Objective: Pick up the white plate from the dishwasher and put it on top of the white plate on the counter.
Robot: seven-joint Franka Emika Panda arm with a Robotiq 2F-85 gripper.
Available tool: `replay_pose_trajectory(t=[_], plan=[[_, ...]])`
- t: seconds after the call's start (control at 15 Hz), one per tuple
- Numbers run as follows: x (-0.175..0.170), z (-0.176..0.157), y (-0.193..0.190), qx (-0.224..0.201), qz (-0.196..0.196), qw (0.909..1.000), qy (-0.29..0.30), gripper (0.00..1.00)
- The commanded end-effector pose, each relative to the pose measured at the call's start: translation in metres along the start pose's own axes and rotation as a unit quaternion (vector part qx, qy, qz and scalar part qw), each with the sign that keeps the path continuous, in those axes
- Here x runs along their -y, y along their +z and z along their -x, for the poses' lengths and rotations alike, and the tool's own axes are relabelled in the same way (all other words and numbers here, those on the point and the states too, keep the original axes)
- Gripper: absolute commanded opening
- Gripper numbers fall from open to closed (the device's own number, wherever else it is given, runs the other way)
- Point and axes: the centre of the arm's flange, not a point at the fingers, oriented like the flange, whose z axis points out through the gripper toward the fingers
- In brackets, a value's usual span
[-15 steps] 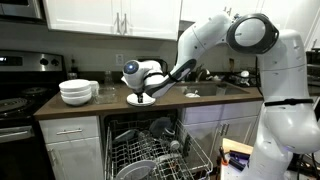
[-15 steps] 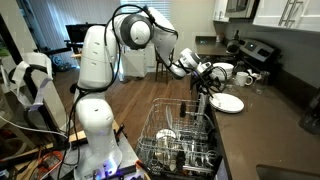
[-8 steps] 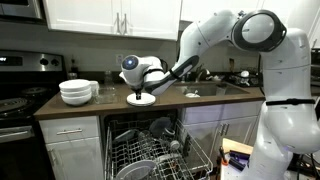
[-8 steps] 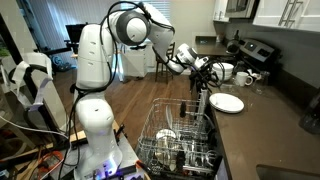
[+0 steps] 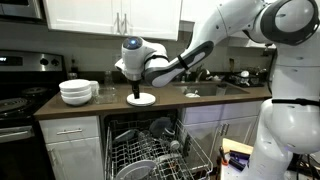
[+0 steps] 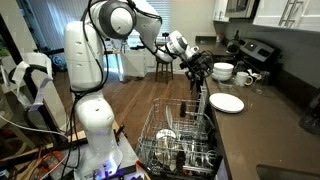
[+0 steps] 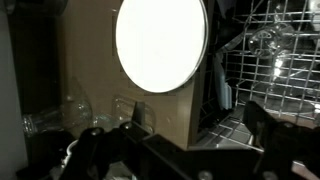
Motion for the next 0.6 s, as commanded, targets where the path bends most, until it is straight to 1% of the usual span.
replay_pose_trajectory(t=[0.0, 0.13, 0.33, 0.47, 0.53], plan=[[0.006, 0.016, -0.029, -0.021, -0.064, 0.9973, -0.03, 1.0], [0.01, 0.019, -0.034, -0.031, -0.097, 0.9941, -0.037, 1.0], [0.016, 0.025, -0.037, -0.043, -0.131, 0.9895, -0.045, 1.0], [0.021, 0.029, -0.04, -0.047, -0.135, 0.9881, -0.056, 1.0], [0.017, 0.016, -0.03, -0.041, -0.126, 0.9904, -0.039, 1.0]])
